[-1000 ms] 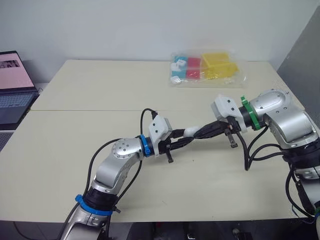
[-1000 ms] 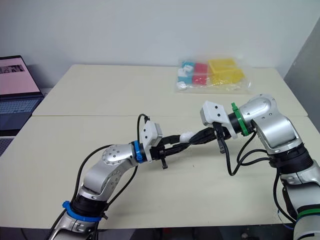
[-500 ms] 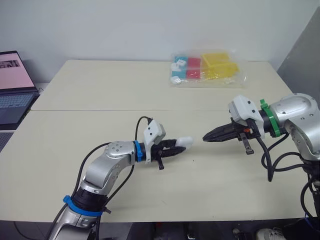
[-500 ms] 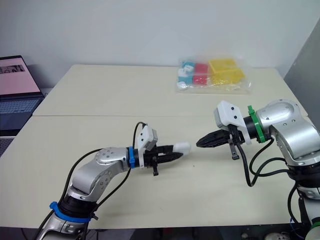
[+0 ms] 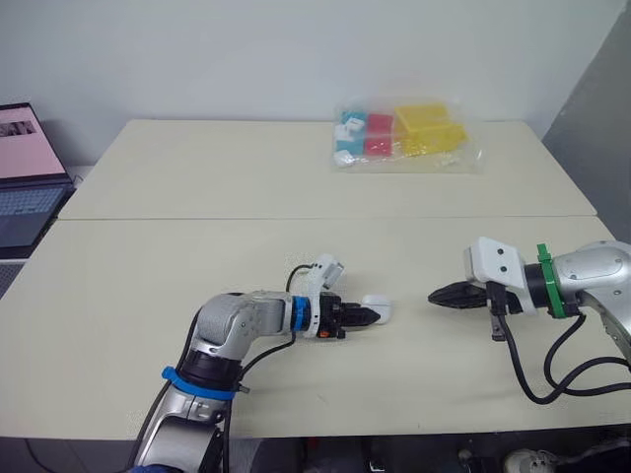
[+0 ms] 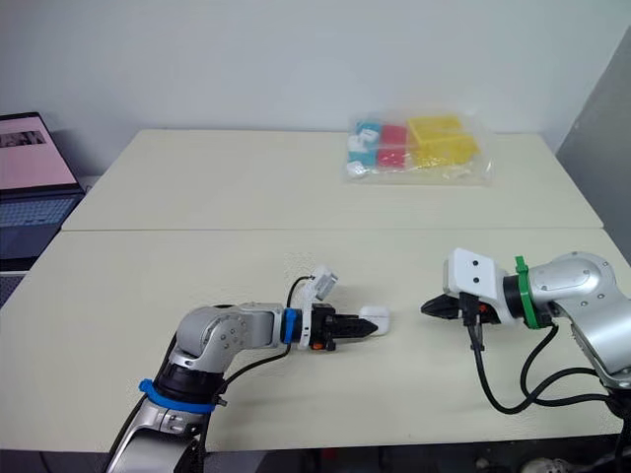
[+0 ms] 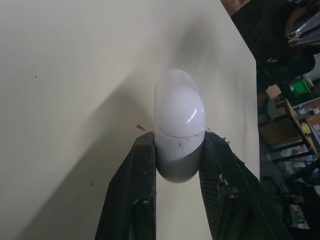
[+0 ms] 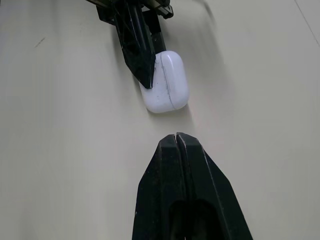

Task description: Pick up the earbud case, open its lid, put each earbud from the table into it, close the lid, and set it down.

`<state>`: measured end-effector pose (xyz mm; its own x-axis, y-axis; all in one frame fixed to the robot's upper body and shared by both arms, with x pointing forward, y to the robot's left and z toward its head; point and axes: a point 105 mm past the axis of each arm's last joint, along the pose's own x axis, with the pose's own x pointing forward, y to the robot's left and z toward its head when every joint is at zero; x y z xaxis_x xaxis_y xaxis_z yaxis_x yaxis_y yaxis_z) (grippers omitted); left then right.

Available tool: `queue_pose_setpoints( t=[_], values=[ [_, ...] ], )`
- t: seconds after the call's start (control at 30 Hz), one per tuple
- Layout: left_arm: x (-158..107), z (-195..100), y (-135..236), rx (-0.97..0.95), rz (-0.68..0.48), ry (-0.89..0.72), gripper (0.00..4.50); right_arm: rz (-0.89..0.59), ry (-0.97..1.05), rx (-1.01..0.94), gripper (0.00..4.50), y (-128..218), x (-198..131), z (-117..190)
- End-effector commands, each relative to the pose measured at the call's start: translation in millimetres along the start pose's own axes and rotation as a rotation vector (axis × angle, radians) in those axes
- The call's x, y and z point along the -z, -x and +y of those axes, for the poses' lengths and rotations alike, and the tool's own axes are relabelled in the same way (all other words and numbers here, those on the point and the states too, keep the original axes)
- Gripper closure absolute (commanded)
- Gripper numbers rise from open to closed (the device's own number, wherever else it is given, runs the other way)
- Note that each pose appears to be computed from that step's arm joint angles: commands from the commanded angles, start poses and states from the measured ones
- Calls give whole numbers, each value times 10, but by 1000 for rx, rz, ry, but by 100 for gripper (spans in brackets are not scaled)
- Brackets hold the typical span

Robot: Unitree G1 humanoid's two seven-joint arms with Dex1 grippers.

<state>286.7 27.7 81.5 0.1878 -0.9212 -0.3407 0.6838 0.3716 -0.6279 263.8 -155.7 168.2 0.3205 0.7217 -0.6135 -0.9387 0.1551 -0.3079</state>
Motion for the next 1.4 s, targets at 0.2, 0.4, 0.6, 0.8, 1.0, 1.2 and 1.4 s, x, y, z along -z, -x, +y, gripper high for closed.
queue_pose_setpoints(
  t=[0.2,0.4,0.6,0.8,1.0,1.2,1.4],
  values=[
    [12,146,23,-73,35,67,370,-30,41,35,450,42,-137,0],
    [-5,252,104,-132,22,66,182,-32,35,37,450,35,-142,2],
    [86,323,210,-196,72,-26,12,-34,45,20,450,52,-153,13],
    [153,348,503,-249,105,-156,12,-80,86,-21,450,101,-246,34],
    [5,432,874,-405,39,-543,12,-101,97,-23,450,127,-310,0],
    [-125,271,1248,-406,-43,-801,0,-91,89,-40,361,171,-321,4],
    [-213,31,1769,-445,-124,-987,0,-48,112,-34,138,337,-267,-41]
  ],
)
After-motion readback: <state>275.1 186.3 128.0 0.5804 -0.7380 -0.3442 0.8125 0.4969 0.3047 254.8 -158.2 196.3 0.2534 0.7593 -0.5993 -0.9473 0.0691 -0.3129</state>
